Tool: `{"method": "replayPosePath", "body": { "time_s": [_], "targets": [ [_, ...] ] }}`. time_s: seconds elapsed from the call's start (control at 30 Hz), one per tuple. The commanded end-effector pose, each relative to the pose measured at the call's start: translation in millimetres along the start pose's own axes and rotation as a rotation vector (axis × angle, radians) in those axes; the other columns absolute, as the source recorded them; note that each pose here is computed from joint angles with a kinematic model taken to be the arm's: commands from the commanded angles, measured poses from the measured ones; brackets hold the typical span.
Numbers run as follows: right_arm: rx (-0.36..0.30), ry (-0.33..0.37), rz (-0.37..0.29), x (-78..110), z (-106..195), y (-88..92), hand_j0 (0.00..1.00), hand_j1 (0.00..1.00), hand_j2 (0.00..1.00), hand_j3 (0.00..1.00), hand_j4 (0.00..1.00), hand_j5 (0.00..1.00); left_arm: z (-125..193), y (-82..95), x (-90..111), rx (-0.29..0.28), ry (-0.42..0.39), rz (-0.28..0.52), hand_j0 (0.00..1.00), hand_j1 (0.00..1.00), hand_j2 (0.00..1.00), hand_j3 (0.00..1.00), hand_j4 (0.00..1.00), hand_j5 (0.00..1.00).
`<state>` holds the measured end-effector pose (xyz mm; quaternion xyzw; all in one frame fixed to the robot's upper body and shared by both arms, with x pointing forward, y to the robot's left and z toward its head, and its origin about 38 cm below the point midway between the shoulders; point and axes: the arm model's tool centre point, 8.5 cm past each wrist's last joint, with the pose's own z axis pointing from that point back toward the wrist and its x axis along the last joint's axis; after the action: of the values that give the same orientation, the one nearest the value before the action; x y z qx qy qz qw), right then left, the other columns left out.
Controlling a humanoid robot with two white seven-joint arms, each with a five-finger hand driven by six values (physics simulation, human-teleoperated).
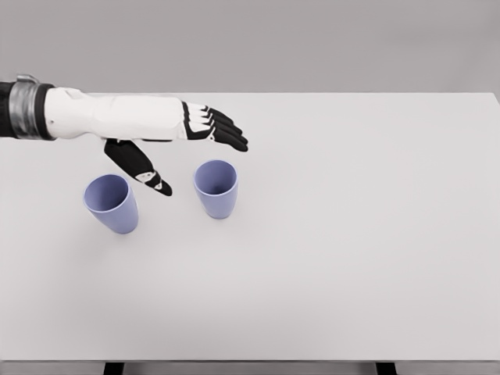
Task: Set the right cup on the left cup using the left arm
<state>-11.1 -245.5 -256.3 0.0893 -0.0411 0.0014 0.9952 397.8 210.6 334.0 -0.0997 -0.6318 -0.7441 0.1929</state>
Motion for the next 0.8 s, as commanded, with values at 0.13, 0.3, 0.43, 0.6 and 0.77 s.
{"method": "replayPosePath", "body": {
  "time_s": [0.13,0.3,0.43,0.6,0.77],
  "targets": [
    [-0.001,0.012,-0.007,-7.3,0.9,0.3,1.00,1.00,1.00,1.00,1.00,1.00,-3.4,-1.8,-36.1,-0.006,0.091,0.001,1.00,1.00,1.00,1.00,1.00,1.00],
    [0.000,0.016,-0.006,-8.4,1.1,0.4,1.00,1.00,1.00,1.00,1.00,1.00,4.6,-3.1,-47.7,0.001,0.132,0.015,1.00,1.00,1.00,1.00,1.00,1.00],
    [0.000,0.016,-0.005,-8.4,1.1,0.3,1.00,1.00,1.00,1.00,1.00,1.00,-8.8,-15.9,-50.3,-0.035,0.117,0.025,1.00,1.00,1.00,1.00,1.00,1.00],
    [0.000,0.016,-0.006,-8.4,1.1,0.4,1.00,1.00,1.00,1.00,1.00,1.00,-23.0,-36.2,-58.5,-0.085,0.116,0.044,1.00,1.00,1.00,1.00,1.00,1.00],
    [0.000,0.016,-0.005,-8.4,1.1,0.3,1.00,1.00,1.00,1.00,1.00,1.00,-36.9,-45.5,-76.6,-0.094,0.140,0.061,1.00,1.00,1.00,1.00,1.00,1.00]
  ]
}}
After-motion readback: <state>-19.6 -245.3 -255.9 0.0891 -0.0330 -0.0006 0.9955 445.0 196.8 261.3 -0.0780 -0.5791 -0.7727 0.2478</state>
